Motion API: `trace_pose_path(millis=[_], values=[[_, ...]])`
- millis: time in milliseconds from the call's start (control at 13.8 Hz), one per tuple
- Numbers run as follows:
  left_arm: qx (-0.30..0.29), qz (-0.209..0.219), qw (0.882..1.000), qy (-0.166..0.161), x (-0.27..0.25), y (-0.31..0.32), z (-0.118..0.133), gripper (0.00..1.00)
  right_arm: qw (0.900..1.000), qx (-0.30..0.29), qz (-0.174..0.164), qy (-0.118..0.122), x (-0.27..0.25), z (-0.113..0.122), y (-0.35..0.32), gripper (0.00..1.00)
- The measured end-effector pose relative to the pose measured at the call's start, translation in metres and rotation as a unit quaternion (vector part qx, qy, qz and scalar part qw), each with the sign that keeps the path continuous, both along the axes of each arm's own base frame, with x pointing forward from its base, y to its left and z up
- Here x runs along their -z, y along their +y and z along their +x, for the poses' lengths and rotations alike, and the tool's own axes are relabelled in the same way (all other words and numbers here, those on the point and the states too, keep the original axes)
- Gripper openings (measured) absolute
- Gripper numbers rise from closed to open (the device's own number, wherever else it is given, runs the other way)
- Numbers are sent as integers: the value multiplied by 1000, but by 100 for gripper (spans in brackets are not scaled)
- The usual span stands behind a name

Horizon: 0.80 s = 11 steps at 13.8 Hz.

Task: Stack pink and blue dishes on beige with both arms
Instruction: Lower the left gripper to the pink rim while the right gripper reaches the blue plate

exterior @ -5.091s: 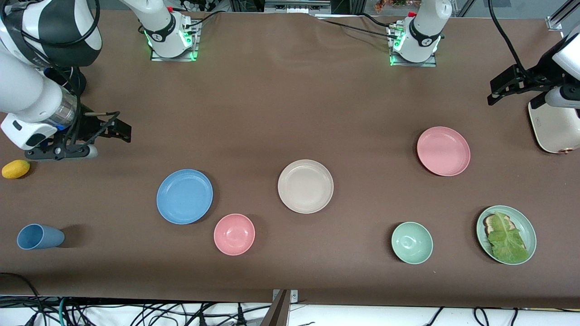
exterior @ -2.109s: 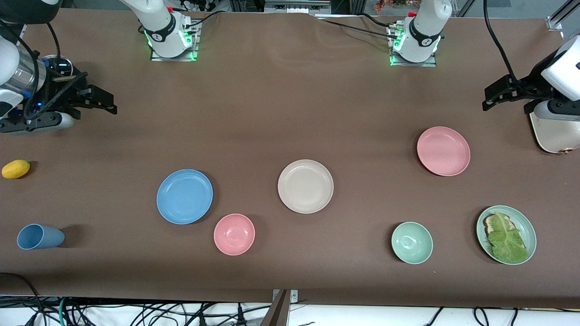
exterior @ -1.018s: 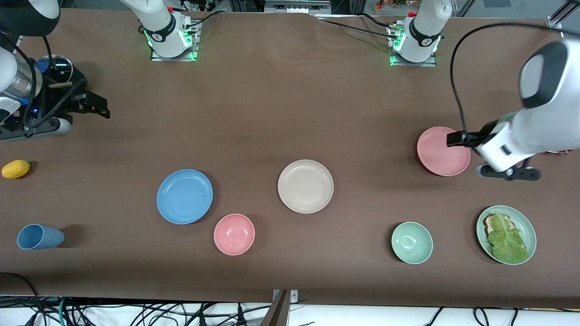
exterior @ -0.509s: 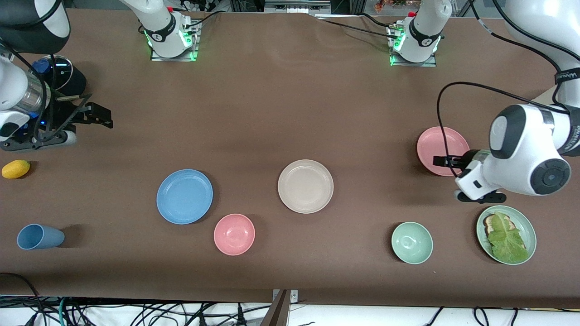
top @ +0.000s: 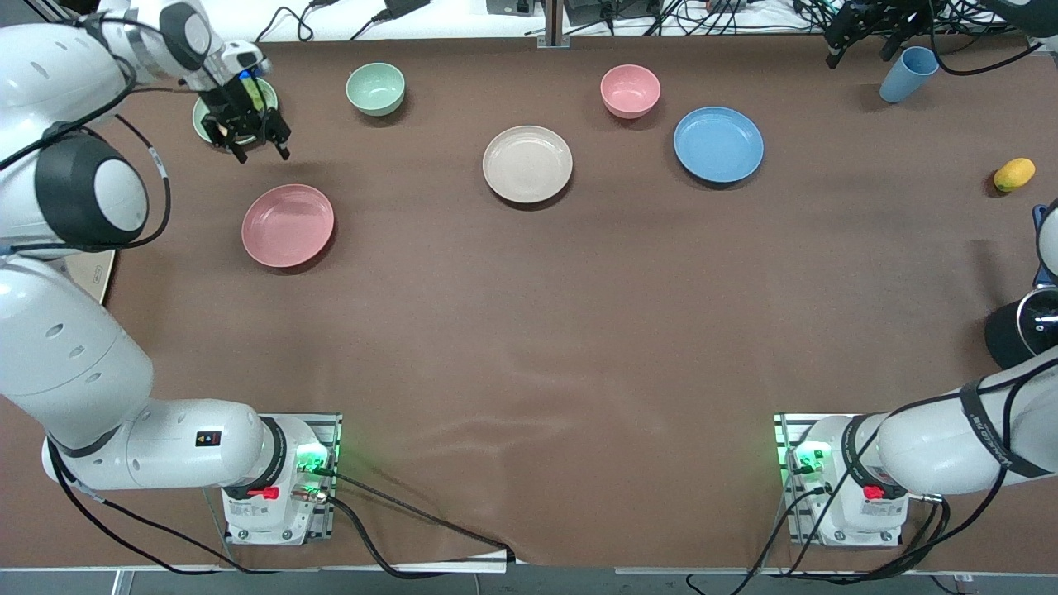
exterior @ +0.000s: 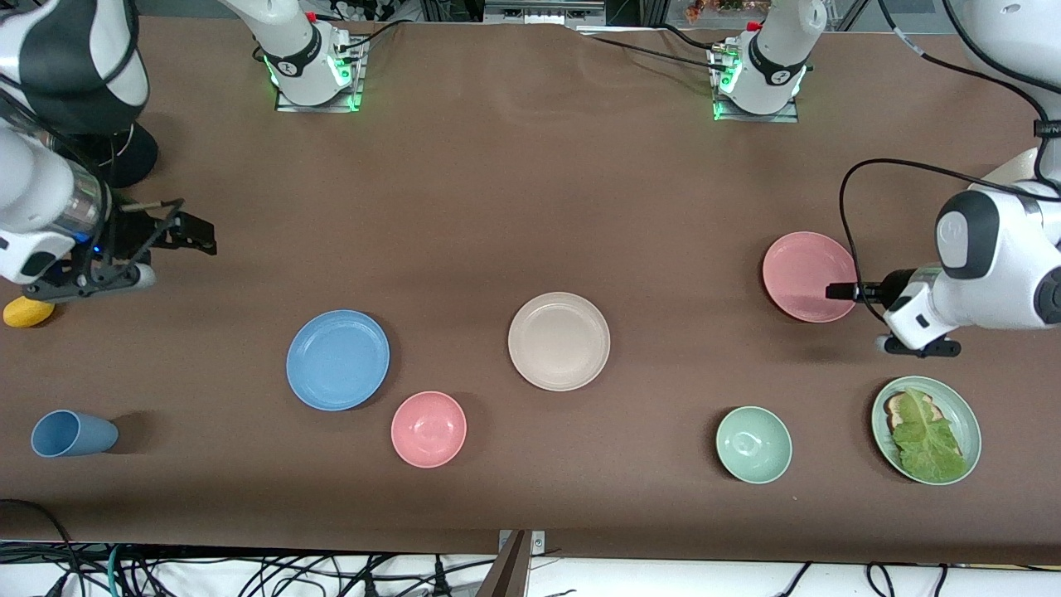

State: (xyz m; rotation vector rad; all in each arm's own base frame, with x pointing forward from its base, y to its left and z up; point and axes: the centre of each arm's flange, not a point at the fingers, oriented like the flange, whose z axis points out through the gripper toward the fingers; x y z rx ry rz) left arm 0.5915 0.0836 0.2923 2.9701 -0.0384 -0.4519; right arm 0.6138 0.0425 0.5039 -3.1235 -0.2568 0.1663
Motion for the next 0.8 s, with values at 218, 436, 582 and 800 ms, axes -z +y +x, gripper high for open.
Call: trace_pose_path(millis=[218,436,582,800], values=[[8,-38,999,-19,25,33,-37,100,1000,3,-5,2,44,20,-2,100],[19,-43,998,-35,47,52,-56,100,1000,6,-2,-2,74,33,0,100],[24,-53,997,-43,55,60,-63,100,1000,13,12,-7,99,42,4,100],[23,-70,996,-50,67,75,-71,100,1000,17,12,-15,152,58,6,100]])
